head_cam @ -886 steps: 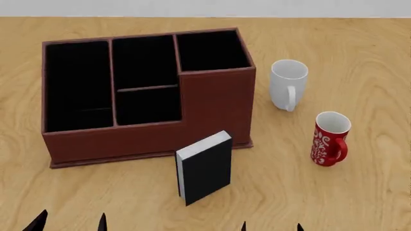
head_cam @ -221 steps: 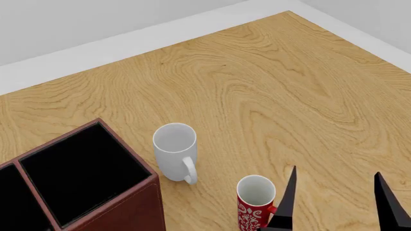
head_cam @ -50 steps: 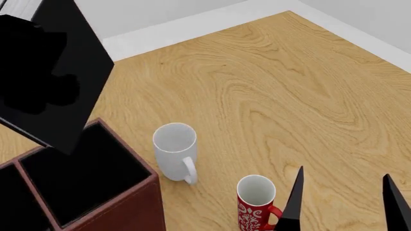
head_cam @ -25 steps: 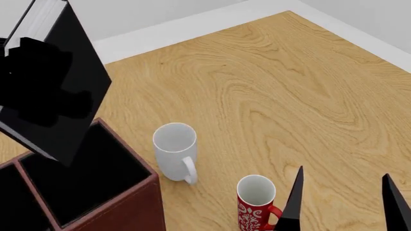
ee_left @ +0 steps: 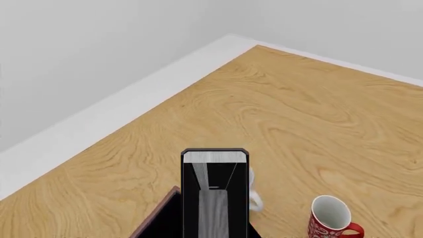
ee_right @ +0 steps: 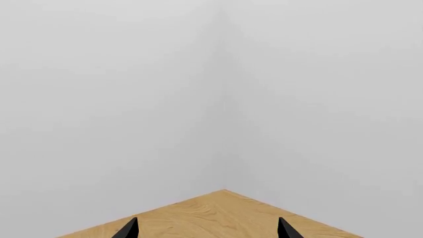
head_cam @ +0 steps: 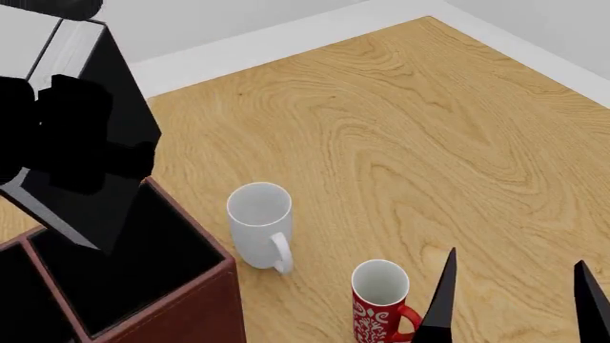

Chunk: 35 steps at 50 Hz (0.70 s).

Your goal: Pick up the book and place it in the right compartment of the caddy.

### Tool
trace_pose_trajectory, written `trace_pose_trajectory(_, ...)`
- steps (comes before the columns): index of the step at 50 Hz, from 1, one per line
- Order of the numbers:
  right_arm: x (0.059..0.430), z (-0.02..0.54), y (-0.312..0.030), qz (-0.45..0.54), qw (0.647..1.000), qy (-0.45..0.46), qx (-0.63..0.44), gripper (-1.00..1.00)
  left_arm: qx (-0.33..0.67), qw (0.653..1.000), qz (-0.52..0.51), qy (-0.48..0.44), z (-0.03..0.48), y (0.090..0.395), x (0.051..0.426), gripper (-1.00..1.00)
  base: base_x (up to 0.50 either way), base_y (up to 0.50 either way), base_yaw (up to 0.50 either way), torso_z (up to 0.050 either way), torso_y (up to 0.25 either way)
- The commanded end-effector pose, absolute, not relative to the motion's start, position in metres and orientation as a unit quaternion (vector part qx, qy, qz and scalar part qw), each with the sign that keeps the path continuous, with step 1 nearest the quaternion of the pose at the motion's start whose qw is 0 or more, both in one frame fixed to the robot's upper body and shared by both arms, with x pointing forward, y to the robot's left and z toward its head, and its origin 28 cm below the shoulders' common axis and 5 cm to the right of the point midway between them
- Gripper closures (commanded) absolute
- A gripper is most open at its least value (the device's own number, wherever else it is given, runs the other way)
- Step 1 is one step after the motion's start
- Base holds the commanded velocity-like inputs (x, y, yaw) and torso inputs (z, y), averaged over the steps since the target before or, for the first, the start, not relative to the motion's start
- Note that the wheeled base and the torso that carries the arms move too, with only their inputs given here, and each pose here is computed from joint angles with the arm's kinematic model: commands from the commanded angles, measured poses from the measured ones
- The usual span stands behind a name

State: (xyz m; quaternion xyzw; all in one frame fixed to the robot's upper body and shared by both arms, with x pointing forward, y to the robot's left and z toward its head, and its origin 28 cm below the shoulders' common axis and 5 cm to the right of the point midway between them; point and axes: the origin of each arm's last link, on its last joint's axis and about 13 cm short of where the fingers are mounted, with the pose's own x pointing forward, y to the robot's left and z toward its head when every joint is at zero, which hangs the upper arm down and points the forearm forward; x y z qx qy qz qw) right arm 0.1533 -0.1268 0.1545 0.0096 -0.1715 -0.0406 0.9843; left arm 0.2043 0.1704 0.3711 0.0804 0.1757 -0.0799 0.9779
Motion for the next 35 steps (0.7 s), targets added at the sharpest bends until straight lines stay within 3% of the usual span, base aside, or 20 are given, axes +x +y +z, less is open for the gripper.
trace_pose_trajectory(1, 0.153, 0.155, -0.127, -0.042, 0.984, -0.173, 0.011, -1.0, 0.072, 0.98, -0.063, 0.175, 0.368, 0.167, 0.208, 1.0, 0.0, 0.0, 0.0, 0.0, 0.0)
trace_pose_trajectory(35, 0.152, 0.155, -0.128, -0.042, 0.984, -0.173, 0.011, -1.0, 0.08, 0.975, -0.047, 0.202, 0.343, 0.171, 0.224, 1.0, 0.0, 0.0, 0.0, 0.0, 0.001)
